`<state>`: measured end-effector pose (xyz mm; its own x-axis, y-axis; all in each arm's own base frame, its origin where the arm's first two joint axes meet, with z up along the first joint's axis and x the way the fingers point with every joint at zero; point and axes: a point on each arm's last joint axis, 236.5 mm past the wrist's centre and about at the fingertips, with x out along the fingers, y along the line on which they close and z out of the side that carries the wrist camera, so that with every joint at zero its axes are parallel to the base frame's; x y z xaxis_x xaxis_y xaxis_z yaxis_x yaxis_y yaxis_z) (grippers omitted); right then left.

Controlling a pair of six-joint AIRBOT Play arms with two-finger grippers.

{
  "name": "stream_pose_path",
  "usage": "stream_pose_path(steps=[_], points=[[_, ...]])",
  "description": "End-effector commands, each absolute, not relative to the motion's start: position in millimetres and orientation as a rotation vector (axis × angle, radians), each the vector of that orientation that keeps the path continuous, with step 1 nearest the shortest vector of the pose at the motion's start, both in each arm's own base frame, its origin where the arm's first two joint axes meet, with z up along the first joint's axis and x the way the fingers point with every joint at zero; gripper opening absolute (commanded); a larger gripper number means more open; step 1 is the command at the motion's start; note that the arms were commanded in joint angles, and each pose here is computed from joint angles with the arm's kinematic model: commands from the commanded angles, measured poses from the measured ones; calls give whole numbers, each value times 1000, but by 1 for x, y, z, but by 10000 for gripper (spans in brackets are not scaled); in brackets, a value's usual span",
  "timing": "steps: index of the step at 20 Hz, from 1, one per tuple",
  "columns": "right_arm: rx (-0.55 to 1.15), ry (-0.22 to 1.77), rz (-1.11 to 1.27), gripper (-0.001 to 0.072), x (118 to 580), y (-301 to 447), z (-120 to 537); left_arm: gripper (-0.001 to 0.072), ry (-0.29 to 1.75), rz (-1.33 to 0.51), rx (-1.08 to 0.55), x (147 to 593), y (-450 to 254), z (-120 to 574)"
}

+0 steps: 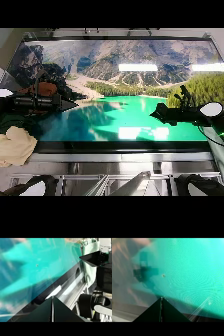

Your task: Fold the shirts.

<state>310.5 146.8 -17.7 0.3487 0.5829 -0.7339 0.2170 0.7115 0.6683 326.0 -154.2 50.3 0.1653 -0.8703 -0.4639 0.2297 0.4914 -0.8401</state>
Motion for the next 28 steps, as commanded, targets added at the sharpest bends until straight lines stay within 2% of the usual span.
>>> stream_pose_path(steps=[1, 12, 20, 24, 27, 28], points=[[789, 1225, 272, 19, 310, 147, -18, 1, 1140, -881, -699, 326, -154, 50], [789, 1225, 272, 20, 310, 147, -18, 1, 1140, -881, -699, 326, -154, 50], [822, 1077, 207, 20, 343, 133, -9, 1, 1099, -839, -692, 340, -149, 51], [861, 1020, 187, 20, 356, 130, -3, -1, 835, -634, -607, 417, -88, 97], [842, 1002, 202, 20, 358, 130, -1, 0, 565, -297, -467, 476, 37, 155], [808, 995, 220, 27, 358, 130, -1, 85, 513, -163, -396, 481, 89, 165]])
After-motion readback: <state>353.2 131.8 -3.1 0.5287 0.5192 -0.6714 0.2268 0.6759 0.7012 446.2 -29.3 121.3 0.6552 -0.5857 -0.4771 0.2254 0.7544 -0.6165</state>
